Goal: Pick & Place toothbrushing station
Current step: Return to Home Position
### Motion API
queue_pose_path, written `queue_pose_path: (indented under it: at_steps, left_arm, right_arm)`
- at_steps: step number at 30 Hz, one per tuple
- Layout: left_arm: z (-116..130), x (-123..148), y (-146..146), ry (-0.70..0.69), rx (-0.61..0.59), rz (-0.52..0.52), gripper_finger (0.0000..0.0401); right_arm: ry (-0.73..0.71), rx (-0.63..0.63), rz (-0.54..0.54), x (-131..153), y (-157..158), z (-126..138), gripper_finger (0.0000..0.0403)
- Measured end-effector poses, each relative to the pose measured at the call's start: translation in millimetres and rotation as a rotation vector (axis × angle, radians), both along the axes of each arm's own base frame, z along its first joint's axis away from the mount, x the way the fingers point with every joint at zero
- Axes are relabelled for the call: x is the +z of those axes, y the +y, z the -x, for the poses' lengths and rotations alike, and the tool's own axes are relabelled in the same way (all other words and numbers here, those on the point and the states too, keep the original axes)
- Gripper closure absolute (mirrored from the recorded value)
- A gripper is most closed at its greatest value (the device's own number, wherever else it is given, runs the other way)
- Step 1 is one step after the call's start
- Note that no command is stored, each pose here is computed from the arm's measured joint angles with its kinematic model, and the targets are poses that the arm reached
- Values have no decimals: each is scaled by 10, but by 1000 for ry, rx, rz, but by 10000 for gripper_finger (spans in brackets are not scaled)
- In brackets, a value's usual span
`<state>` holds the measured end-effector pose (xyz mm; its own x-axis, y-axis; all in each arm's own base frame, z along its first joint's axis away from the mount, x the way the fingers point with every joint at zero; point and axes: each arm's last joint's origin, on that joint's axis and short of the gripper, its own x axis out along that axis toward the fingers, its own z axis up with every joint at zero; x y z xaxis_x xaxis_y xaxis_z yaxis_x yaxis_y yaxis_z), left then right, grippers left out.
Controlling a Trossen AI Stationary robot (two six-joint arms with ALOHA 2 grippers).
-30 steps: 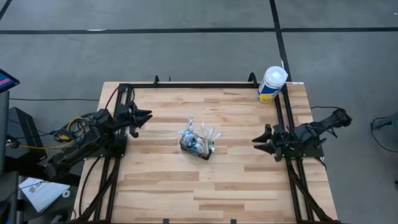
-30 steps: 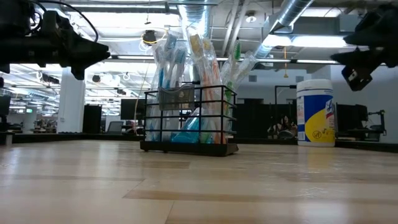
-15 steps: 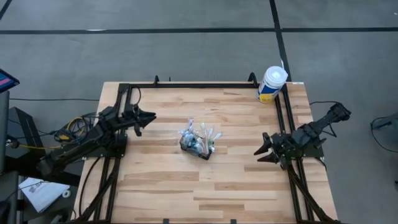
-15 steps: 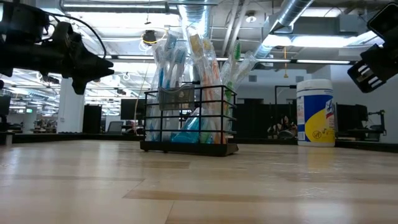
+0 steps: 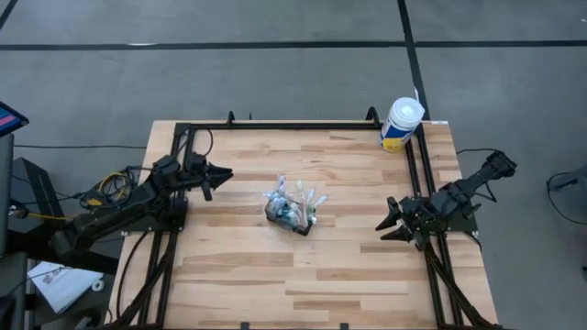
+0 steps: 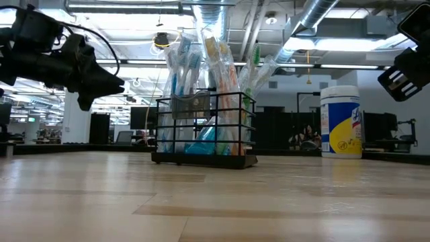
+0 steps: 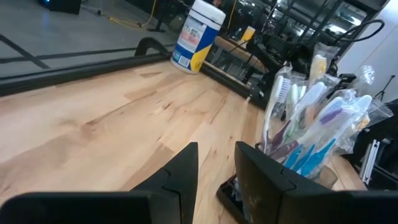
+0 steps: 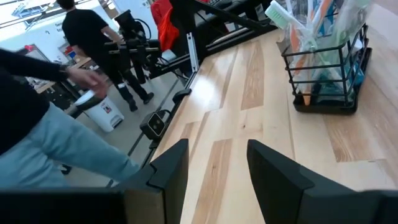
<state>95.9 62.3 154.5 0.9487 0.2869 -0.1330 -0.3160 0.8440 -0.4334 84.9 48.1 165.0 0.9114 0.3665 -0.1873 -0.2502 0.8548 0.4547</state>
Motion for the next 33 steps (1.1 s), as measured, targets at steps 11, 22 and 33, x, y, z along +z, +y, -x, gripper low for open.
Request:
queue_pose_path:
  at_steps: [11, 22, 33]
  left_arm:
    - [-7, -9, 5, 7, 0, 6, 301]
    - [-7, -8, 5, 6, 0, 5, 301]
    - [-7, -8, 5, 6, 0, 5, 301]
  right_arm:
    - [0, 0, 1, 0, 0, 0, 249]
    - [1, 0, 1, -2, 0, 0, 249]
    - [1, 0, 1, -3, 0, 0, 249]
